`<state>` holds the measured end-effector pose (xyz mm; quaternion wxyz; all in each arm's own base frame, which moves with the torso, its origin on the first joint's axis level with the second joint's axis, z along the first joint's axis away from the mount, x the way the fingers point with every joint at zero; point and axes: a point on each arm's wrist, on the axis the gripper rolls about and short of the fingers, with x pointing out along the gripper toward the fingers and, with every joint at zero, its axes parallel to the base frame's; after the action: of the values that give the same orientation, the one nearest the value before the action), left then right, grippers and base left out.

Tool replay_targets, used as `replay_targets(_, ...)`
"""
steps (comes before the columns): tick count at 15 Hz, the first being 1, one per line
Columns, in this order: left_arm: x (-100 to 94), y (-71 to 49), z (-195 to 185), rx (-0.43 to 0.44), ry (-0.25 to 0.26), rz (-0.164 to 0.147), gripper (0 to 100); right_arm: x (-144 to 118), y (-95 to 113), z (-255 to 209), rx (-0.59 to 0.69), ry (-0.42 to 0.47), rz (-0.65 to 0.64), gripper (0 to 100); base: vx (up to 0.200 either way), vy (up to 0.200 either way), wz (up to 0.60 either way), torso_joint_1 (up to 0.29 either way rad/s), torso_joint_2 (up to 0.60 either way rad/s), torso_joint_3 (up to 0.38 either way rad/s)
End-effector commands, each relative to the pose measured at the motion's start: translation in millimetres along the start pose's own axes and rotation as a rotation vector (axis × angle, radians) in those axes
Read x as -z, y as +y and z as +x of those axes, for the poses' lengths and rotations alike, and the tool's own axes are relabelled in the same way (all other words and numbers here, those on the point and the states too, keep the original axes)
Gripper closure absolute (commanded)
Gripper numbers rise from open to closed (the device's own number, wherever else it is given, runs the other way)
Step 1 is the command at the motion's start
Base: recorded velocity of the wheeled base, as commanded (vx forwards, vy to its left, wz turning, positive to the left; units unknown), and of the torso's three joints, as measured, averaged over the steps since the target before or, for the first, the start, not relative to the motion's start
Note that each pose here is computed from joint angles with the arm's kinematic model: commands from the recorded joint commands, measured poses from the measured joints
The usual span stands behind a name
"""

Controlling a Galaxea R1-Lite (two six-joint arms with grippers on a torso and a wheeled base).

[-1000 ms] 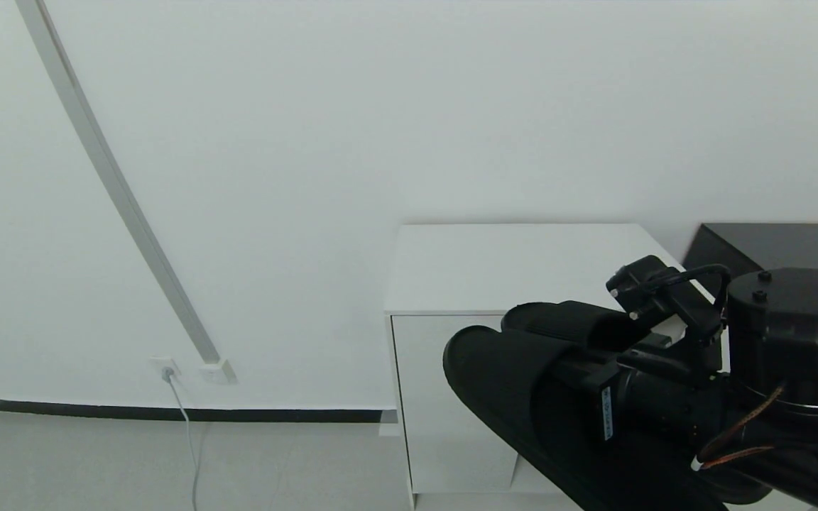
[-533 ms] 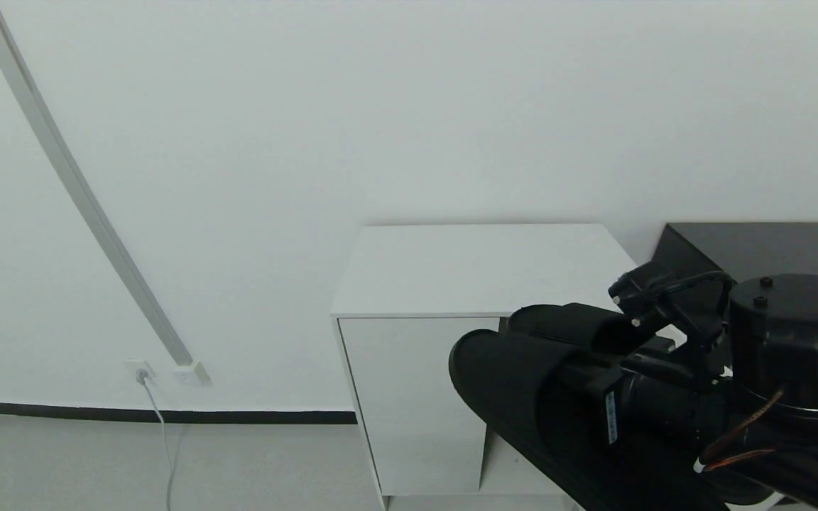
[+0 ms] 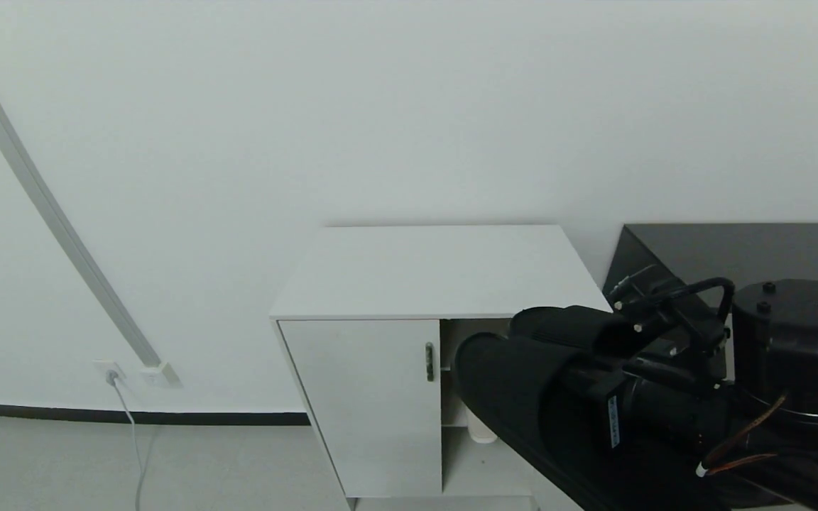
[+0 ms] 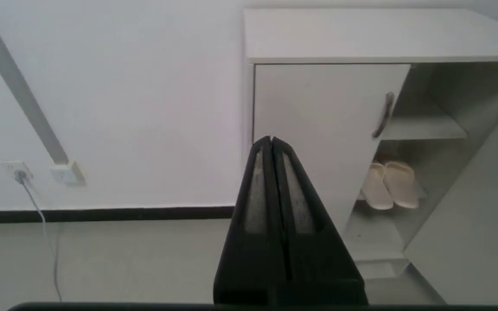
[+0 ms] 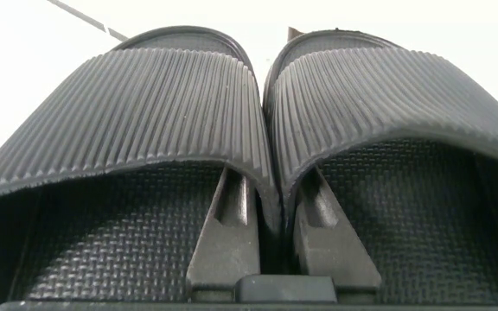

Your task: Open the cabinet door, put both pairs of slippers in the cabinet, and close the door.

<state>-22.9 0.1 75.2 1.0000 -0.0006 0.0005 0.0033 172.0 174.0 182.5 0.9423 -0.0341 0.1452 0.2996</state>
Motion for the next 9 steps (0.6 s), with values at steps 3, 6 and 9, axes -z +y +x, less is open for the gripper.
replay_targets(3, -0.1, 0.0, 0.1, -0.003, 0.0, -0.002, 100, 1.6, 0.0, -0.7, -0.003, 0.003, -0.002, 100, 0.0, 0.0, 0.0, 0.0, 0.0, 0.0)
replay_targets(6, -0.1, 0.0, 0.1, -0.001, 0.0, -0.002, 100, 2.7, 0.4, -0.2, -0.004, -0.003, -0.002, 100, 0.0, 0.0, 0.0, 0.0, 0.0, 0.0)
replay_targets(9, -0.1, 0.0, 0.1, -0.003, 0.0, -0.002, 100, 3.7, 0.5, 1.1, -0.006, -0.006, -0.001, 100, 0.0, 0.0, 0.0, 0.0, 0.0, 0.0)
